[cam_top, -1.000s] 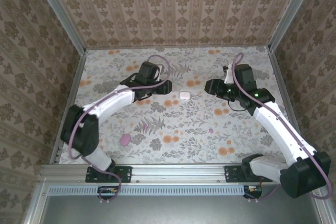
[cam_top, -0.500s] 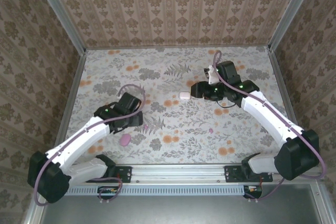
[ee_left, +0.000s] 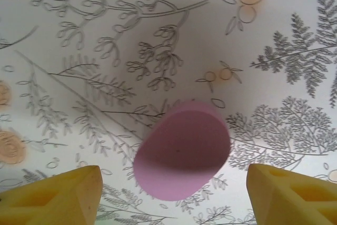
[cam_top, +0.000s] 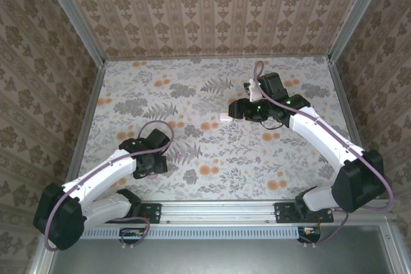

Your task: Insert the wireless bluetooth earbuds into the charging case

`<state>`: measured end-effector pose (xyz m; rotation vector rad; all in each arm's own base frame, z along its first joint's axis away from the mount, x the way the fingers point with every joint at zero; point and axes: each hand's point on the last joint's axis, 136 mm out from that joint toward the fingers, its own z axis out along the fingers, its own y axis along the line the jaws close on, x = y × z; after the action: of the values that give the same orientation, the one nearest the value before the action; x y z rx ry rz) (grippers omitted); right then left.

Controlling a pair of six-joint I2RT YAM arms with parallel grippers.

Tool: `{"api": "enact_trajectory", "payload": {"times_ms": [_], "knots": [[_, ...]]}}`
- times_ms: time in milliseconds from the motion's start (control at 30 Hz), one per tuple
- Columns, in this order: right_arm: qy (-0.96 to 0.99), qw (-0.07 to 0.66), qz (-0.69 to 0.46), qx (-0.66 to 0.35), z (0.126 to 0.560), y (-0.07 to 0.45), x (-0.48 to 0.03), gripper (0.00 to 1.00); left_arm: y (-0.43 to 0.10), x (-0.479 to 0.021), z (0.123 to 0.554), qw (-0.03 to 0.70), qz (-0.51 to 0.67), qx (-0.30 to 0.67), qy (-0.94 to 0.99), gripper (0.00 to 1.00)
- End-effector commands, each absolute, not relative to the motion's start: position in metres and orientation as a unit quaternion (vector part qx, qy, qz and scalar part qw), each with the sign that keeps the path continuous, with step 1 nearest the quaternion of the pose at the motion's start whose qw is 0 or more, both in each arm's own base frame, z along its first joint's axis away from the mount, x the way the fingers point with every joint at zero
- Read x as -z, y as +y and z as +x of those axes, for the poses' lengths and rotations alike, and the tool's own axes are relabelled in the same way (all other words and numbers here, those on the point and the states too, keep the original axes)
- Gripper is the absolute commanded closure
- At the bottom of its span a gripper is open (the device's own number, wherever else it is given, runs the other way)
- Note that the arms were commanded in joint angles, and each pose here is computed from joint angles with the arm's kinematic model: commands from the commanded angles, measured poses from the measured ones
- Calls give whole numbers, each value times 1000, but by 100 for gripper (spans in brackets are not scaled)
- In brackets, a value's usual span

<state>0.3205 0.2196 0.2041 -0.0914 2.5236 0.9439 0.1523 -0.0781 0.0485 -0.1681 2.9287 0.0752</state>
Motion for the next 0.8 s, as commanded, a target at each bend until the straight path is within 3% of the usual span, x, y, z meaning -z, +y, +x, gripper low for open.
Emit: {"api": "enact_trajectory", "payload": {"times_ms": [0,233,767], "knots": [[912,219,-45,-344,321,224,-208,44,-97,-39,154,87,-31,15,996,26],[914,215,-35,-341,320,222,-205,44,-93,-24,151,53,-19,-13,998,29],[917,211,-27,-338,323,223,-201,43,-85,-29,158,72,-33,-16,997,39]]}}
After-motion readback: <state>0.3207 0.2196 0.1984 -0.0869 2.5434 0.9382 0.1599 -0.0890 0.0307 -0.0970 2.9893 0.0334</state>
